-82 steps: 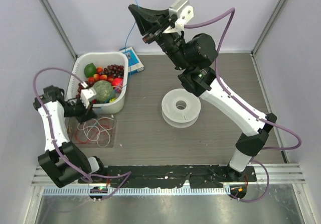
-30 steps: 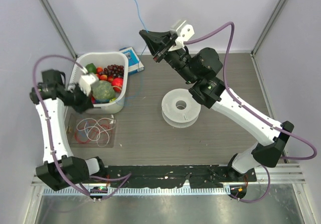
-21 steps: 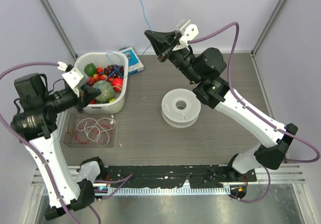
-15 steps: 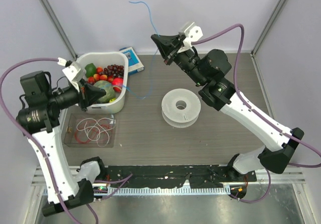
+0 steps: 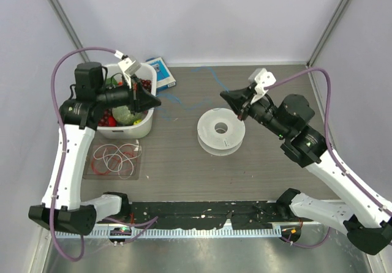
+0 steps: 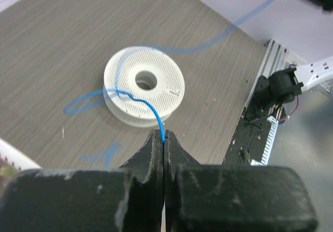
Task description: Wrap the cables
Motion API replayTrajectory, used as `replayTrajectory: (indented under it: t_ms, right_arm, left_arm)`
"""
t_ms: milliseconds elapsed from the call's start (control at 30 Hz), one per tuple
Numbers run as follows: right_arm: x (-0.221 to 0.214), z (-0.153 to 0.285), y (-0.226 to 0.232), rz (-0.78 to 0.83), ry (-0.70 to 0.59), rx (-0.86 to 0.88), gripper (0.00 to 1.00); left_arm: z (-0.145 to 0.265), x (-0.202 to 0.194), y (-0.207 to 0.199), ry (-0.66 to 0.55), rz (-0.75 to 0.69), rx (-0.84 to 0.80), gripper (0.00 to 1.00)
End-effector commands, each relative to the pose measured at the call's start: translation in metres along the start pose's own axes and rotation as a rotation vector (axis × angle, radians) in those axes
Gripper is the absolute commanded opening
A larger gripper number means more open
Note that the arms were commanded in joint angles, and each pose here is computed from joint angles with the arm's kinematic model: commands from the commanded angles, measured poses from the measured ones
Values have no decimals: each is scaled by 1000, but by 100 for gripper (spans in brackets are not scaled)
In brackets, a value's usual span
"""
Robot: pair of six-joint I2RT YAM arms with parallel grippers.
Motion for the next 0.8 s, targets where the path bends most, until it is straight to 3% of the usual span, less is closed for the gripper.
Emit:
replayTrajectory:
  t_ms: [0, 100, 267, 500, 667, 767]
  right_arm:
    - [-37, 21, 19, -40, 134, 94, 1]
    - [-40, 24, 11, -51, 135, 30, 1]
    - [-2, 13, -7, -5, 10, -63, 1]
    - [81, 2, -19, 3, -197, -116, 1]
    - [121, -1, -24, 0, -301, -135, 1]
    - [147, 2, -35, 7, -366, -201, 1]
  left_arm:
    - [-17, 44, -11, -88, -98, -80, 0]
    - [-27, 40, -33, -70, -237, -161, 0]
    - [-53, -25, -63, 161, -459, -223, 0]
    - [-84, -108, -34, 345, -682, -99, 0]
    - [-101, -132, -10, 376, -776, -10, 0]
    - [-102, -145, -13, 387, -830, -48, 0]
Point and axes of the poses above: each gripper's point midway between its finger pads, its own z axis back along the fingers, its own y axis along the line the jaws close on, x = y × z, the point moved 3 cm from there along z, back along the fingers, and after that the axes turned 1 degree about -z, right-handed, at the moved point
